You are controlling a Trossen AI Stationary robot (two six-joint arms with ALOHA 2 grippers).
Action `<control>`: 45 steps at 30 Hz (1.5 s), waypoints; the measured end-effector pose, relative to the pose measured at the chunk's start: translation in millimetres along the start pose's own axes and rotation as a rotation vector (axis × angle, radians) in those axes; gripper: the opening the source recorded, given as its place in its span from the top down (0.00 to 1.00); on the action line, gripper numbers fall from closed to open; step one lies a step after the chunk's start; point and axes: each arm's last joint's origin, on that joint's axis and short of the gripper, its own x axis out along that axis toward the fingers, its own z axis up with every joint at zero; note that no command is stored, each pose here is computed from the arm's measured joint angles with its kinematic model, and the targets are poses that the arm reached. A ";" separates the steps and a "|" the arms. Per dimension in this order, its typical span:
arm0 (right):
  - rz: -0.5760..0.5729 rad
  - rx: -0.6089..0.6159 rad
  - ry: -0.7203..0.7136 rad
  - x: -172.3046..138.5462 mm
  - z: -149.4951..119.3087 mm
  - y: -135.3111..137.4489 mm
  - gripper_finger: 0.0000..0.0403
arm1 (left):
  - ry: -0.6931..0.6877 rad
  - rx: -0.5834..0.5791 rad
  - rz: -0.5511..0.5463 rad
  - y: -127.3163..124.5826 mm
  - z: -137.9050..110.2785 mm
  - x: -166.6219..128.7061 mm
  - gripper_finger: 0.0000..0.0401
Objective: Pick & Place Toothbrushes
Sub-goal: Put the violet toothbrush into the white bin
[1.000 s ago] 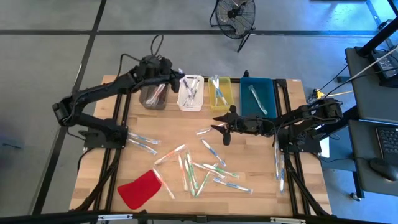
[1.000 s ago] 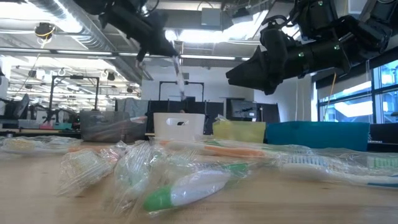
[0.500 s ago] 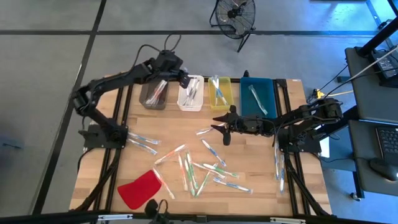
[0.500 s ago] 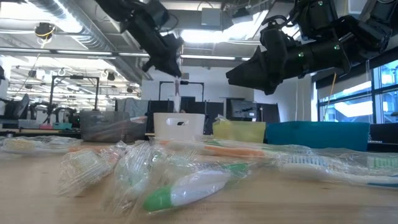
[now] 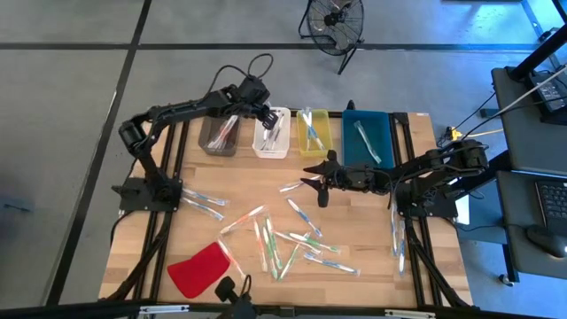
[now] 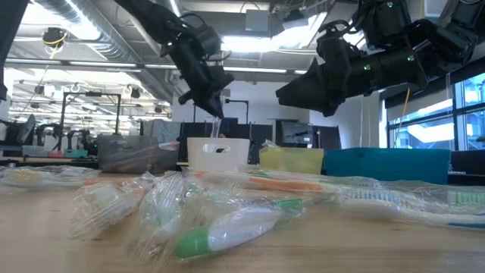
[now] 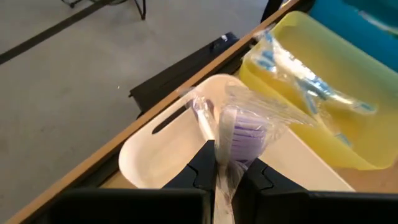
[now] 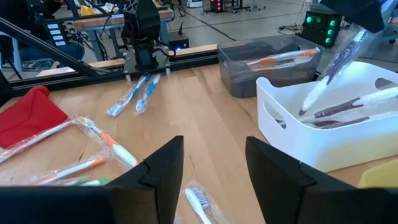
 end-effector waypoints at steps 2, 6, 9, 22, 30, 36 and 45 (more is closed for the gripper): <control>-0.001 -0.001 0.002 0.0 -0.2 -0.1 0.58 | 0.004 -0.013 0.017 1.0 -0.9 2.9 0.96; -0.003 -0.001 0.002 0.0 -0.3 -0.1 0.60 | 0.020 -0.060 0.035 5.3 -2.1 4.5 0.96; -0.003 -0.001 0.002 0.0 -0.3 -0.1 0.61 | 0.058 -0.097 0.029 9.4 -5.0 4.5 0.96; -0.003 -0.002 0.003 0.0 -0.3 -0.1 0.58 | 0.124 -0.153 -0.008 12.4 -11.6 17.5 0.96; -0.003 -0.003 0.007 0.0 -0.7 -0.2 0.56 | 0.122 -0.135 0.012 11.7 -14.8 32.0 0.95; -0.004 -0.010 0.009 0.0 -1.0 -0.2 0.59 | 0.104 -0.094 0.012 11.4 -13.1 32.2 0.91; -0.003 -0.011 0.010 0.0 -1.0 -0.2 0.62 | 0.103 -0.052 0.013 11.6 -13.1 32.2 0.83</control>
